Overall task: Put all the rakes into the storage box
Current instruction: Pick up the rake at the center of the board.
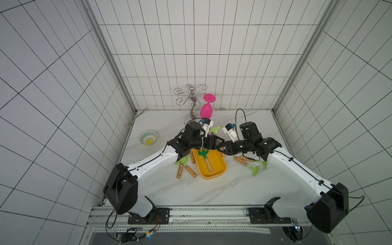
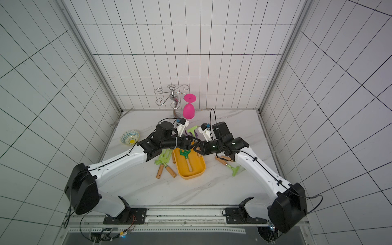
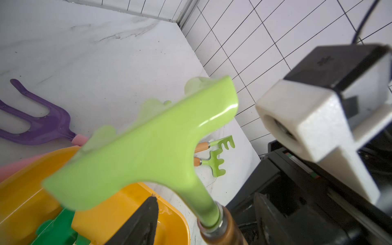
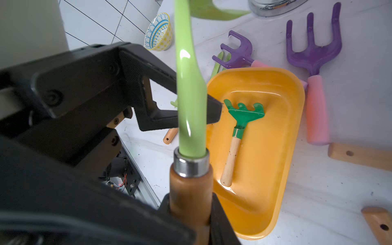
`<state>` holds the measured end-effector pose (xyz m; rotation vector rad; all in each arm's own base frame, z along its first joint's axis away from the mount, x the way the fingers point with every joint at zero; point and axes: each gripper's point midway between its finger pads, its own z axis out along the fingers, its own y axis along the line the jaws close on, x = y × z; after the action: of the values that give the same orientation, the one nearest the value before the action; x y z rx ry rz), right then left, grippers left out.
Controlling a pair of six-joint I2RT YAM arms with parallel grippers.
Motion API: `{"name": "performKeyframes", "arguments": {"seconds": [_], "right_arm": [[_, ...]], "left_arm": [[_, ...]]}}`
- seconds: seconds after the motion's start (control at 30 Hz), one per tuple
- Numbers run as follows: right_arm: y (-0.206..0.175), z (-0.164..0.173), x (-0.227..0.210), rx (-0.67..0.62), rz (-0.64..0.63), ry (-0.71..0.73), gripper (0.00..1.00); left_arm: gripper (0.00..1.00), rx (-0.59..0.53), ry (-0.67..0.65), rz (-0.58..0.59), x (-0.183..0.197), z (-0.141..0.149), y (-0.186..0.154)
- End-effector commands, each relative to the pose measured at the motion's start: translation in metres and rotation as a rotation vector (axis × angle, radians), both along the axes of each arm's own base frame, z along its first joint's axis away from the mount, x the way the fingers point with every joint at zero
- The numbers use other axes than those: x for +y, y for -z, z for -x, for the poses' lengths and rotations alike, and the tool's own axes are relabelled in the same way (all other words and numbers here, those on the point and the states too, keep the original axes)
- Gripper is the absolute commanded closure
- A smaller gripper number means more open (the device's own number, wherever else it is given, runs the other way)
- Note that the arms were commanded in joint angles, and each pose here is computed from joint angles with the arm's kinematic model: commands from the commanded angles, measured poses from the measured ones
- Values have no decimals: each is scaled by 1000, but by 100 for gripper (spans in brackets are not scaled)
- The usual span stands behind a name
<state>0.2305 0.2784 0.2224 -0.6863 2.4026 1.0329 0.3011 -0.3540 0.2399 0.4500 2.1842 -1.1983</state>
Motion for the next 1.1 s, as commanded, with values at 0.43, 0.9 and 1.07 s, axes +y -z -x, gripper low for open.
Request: {"name": "performKeyframes", "arguments": {"seconds": [0.43,0.9,1.07], "right_arm": [[-19,-22,1,-194,116,55,83],[-33,22,6,-129,-187,-190,33],[-43,28,10,-11,-413,-286,41]], "left_arm": [[78,82,-17,-43,-7,-8,21],[92,42,194,156,5,4,-11],[93,-24,319,229,13,22,-36]]}}
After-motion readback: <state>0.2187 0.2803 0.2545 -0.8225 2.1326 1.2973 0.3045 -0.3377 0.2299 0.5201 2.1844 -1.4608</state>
